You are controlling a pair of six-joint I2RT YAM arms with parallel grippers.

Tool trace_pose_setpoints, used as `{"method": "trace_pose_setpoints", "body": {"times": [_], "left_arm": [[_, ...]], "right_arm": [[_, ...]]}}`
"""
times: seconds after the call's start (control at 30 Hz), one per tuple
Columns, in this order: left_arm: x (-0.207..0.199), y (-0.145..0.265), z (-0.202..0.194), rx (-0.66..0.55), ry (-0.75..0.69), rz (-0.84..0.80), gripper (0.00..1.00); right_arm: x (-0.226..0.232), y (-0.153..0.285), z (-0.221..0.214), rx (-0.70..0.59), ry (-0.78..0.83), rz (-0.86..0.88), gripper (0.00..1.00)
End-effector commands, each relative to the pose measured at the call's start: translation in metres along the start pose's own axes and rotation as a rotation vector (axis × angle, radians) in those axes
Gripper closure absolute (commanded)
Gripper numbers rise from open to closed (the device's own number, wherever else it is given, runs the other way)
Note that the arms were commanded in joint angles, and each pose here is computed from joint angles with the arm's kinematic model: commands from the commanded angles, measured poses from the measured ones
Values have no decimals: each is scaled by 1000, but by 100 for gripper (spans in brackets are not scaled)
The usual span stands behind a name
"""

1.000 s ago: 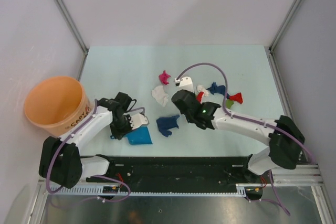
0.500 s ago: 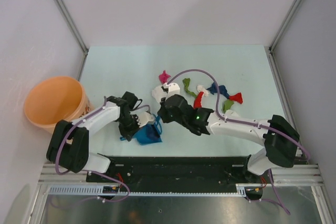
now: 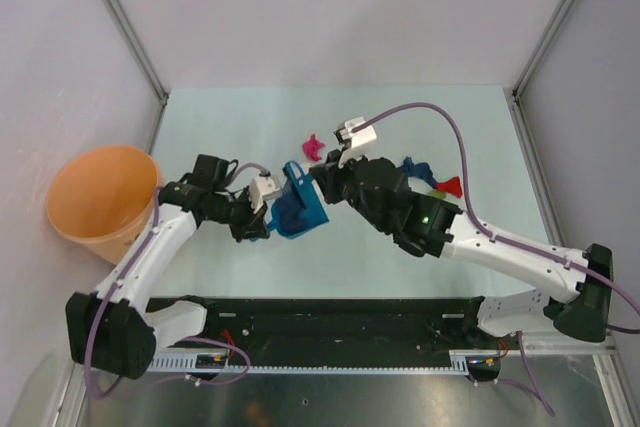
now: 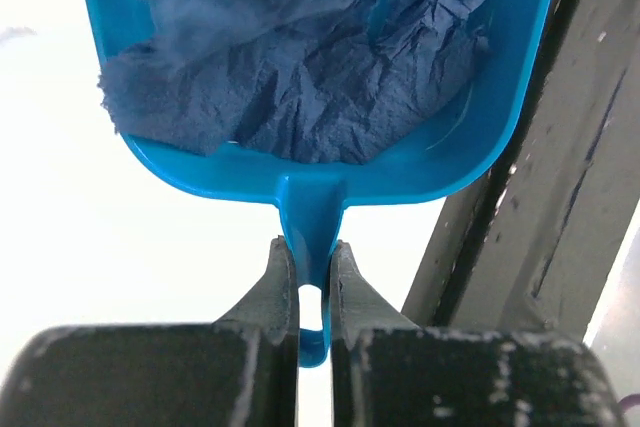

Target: Sweep away the paper scraps from the table

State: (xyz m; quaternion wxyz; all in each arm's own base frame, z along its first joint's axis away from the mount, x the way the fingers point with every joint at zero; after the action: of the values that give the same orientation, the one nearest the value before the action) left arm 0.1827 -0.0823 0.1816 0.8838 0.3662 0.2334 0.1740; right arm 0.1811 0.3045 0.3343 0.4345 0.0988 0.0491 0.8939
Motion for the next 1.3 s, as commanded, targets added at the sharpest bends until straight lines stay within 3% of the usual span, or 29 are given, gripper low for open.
{"method": "trace_pose_setpoints", "body": {"times": [0.0, 0.13, 0.33, 0.6, 1.03, 1.27], "left_arm": [[-21, 26, 43, -209, -32, -71, 100], [-20, 43, 57, -262, 25, -14, 100], [-17, 84, 83, -377, 166, 124, 100], [-21, 154, 95, -625, 349, 280, 100], [-34, 226, 90, -989, 653, 558, 100], [-28, 235, 49, -1214, 1014, 421, 100]], "right_arm": [[-7, 31, 73, -239, 103, -112, 100], [-26, 61, 133, -520, 5, -250, 100], [-31, 79, 163, -615, 26, -265, 100], [-33, 82, 153, -545, 34, -248, 100], [-31, 85, 129, -416, 35, -191, 100], [-34, 100, 118, -363, 27, -166, 100]]}}
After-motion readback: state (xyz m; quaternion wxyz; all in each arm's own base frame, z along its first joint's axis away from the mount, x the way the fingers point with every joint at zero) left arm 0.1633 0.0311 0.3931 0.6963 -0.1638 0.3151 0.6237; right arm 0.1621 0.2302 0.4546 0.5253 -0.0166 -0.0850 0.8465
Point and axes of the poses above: each gripper's point midway between its finger pads, its own y axis back along the fingers, its own x axis along the line the jaws close on, z = x × y, the point moved 8 cm from there along y, back along the fingers, and after that the axes turned 9 degrees about y, right-handed, at the moved point
